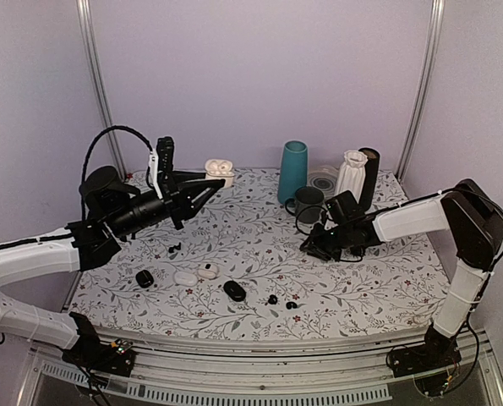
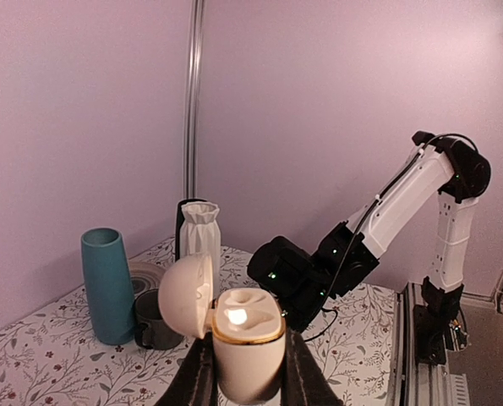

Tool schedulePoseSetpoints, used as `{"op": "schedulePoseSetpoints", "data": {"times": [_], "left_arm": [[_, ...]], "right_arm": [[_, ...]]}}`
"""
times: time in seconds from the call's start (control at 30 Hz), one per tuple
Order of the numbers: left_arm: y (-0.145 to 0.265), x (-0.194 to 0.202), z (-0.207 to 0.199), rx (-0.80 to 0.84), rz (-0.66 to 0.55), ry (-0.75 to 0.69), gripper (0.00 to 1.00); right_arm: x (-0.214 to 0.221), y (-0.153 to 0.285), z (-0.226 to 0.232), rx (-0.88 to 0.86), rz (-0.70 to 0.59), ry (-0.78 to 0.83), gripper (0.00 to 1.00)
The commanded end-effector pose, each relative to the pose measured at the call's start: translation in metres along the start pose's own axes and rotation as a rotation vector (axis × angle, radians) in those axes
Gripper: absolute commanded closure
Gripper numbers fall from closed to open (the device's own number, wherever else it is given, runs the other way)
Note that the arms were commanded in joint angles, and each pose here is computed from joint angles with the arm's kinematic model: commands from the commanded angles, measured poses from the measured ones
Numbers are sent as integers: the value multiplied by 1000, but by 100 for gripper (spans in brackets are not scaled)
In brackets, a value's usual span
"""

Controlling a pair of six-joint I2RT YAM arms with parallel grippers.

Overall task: Insert the wireless bluetooth earbuds into the charging case
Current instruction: Adjust the right earbud at the center of the board, then pick up the right earbud from the center of the board.

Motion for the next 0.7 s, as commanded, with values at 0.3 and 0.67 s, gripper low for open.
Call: {"op": "schedulePoseSetpoints", "data": {"times": [0.3,0.67], "left_arm": [[10,-5,3,-31,-24,-11,100],[13,-5,3,-36,-27,-11,100]], "right_arm": [[1,-15,-13,68,-8,-27,70],[-10,-21,-14,86,-18,-11,71]]}}
Point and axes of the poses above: each gripper's point midway between its finger pads, its own y axis back along the fingers, its own z axis along the line the jaws close on, x = y × z, the point moved 8 cm from there along y, back along the fingers, and after that the axes turned 2 degrees about y, right-handed, at the moved point
